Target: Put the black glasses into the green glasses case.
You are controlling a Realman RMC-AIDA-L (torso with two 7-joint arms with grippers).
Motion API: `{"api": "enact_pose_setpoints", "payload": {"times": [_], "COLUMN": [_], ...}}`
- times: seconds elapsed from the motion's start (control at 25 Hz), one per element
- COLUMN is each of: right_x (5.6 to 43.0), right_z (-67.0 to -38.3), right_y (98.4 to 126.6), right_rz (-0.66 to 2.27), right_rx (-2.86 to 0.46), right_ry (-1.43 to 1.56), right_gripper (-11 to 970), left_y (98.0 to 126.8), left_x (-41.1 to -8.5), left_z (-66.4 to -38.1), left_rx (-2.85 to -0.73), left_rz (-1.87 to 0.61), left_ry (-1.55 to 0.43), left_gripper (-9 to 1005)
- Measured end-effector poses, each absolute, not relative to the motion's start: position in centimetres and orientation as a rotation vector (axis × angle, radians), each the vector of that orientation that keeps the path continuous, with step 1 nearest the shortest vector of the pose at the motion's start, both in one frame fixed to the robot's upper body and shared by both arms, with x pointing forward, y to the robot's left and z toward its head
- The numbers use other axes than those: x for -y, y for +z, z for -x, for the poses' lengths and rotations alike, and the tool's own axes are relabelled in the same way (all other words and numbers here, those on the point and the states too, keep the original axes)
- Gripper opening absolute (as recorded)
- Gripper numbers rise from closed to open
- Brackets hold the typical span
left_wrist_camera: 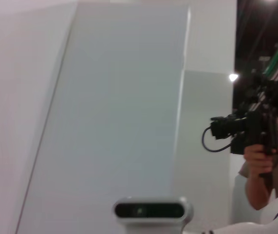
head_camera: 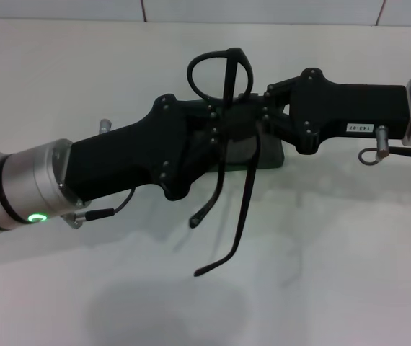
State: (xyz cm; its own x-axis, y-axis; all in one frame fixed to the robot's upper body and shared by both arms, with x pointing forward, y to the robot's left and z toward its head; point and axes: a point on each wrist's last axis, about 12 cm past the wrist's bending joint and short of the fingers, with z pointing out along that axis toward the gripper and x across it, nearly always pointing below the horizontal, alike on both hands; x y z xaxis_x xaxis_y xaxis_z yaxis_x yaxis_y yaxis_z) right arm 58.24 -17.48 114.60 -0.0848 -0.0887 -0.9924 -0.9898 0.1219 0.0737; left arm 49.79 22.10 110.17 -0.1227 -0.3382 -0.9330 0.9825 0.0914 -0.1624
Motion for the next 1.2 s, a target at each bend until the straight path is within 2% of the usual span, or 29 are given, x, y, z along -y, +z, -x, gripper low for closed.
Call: {"api": "enact_pose_setpoints", "payload": {"times": [1.2], "right_x": [17.58], "right_z": [-57.40], "right_y": [115.07], "right_rz": [1.155], "right_rx": [-1.317], "right_ry": [1.203], "right_gripper": [50], "left_y": [109.40], "left_x": [-21.12], "left_z": [-50.65], "left_rx": [-1.171], "left_rz": [-0.787], "left_ry": [-1.310], "left_gripper": [21]}}
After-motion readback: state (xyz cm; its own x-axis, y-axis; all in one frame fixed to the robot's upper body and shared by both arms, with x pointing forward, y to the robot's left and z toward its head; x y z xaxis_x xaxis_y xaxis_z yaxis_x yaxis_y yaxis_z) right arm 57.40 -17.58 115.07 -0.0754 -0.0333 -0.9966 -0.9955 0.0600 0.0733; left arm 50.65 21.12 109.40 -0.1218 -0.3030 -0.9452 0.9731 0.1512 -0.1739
